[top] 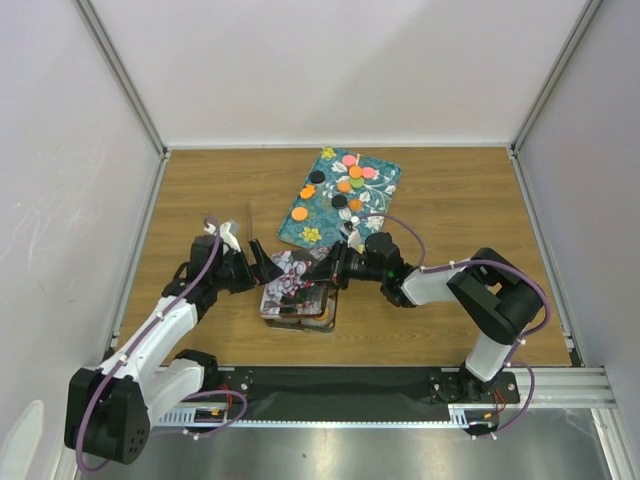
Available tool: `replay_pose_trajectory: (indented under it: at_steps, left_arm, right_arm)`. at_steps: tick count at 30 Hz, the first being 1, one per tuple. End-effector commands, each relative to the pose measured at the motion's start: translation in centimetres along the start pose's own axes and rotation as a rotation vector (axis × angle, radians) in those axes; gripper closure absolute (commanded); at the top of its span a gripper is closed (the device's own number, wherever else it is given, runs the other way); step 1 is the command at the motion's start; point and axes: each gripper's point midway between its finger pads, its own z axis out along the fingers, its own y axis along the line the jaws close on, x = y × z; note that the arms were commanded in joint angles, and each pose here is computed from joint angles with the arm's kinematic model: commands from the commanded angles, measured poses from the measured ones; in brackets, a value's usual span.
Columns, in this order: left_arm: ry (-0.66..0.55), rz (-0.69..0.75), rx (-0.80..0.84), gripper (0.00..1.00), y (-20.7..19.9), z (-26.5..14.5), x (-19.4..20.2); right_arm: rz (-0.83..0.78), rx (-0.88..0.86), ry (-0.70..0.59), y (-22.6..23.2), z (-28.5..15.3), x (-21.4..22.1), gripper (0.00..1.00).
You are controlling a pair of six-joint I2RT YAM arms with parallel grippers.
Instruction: Pack the cookies
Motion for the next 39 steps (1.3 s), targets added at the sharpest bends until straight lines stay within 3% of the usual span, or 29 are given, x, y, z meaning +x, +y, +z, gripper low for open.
replay_pose_trajectory:
  at_steps: [1, 22, 39]
  left_arm:
    - [-0.019, 0.037, 0.056, 0.01, -1.3, 0.2, -0.6]
    - [0.028, 0.051, 0.069, 0.03, -1.5, 0.9, 0.5]
    - [0.080, 0.067, 0.030, 0.08, -1.3, 1.4, 1.7]
  right_arm:
    - [-0.032, -0.063, 0.003, 1.3, -0.1, 0.0, 0.97]
    - [0.002, -0.055, -0.005, -0.4, -1.0, 0.0, 0.93]
    - [0.034, -0.061, -0.039, -1.6, -2.4, -0.2, 0.73]
